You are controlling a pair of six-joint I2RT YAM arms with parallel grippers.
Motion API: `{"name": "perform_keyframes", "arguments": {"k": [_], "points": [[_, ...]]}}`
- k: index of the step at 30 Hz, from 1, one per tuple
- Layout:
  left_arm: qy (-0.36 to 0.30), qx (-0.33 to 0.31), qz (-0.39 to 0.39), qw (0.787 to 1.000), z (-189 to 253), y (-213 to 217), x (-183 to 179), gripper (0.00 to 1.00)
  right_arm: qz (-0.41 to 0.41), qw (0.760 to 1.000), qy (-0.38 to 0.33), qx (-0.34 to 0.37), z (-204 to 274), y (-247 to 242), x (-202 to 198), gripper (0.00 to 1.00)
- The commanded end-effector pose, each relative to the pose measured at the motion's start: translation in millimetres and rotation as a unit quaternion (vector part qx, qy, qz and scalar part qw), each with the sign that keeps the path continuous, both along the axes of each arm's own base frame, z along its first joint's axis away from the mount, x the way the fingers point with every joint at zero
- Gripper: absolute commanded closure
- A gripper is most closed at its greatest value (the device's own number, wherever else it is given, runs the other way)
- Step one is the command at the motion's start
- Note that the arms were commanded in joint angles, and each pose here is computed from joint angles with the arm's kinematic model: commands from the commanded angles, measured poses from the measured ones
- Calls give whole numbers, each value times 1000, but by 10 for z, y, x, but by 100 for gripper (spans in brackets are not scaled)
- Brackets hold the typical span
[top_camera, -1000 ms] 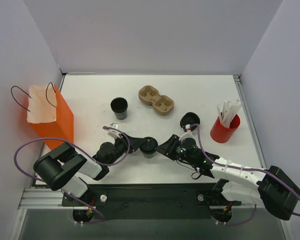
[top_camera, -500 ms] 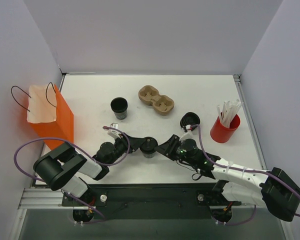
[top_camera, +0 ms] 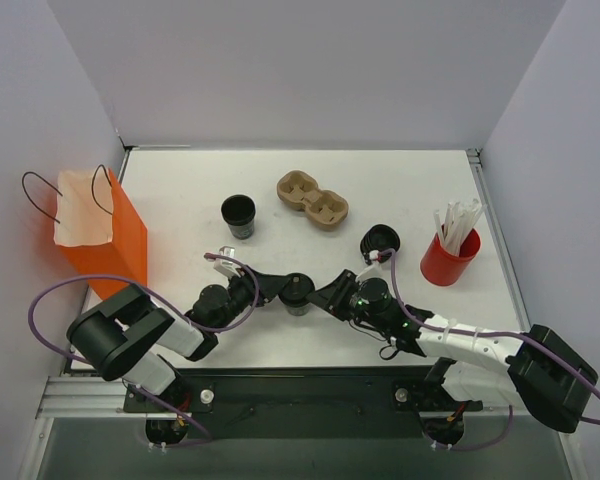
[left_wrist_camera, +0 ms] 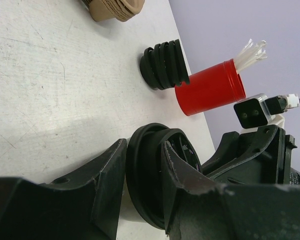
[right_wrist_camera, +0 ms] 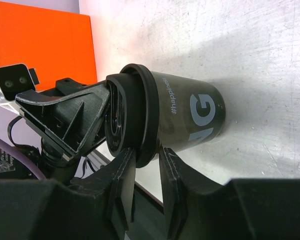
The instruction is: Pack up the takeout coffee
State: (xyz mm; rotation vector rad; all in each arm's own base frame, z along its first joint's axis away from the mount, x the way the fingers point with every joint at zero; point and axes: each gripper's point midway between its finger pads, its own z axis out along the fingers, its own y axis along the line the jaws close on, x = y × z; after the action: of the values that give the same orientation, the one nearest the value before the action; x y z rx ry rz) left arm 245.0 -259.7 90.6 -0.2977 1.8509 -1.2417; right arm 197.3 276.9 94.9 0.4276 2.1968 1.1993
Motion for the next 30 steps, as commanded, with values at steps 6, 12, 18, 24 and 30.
{"name": "perform_keyframes", "arguments": {"k": [6, 12, 18, 24, 30], "points": [[210, 227, -58, 949, -1539, 588, -909, 62, -50, 997, 19, -54, -495, -281, -10, 84], [214, 224, -60, 949, -1578, 594, -937, 62, -52, 994, 21, -90, -756, -444, -81, 93], [217, 221, -59, 949, -1604, 599, -947, 62, -54, 988, 36, -138, -1032, -594, -142, 100], [215, 219, -61, 950, -1601, 592, -949, 62, -50, 981, 57, -179, -1243, -736, -244, 100], [213, 219, -61, 950, -1590, 589, -946, 62, -50, 966, 100, -232, -1497, -929, -407, 100]]}}
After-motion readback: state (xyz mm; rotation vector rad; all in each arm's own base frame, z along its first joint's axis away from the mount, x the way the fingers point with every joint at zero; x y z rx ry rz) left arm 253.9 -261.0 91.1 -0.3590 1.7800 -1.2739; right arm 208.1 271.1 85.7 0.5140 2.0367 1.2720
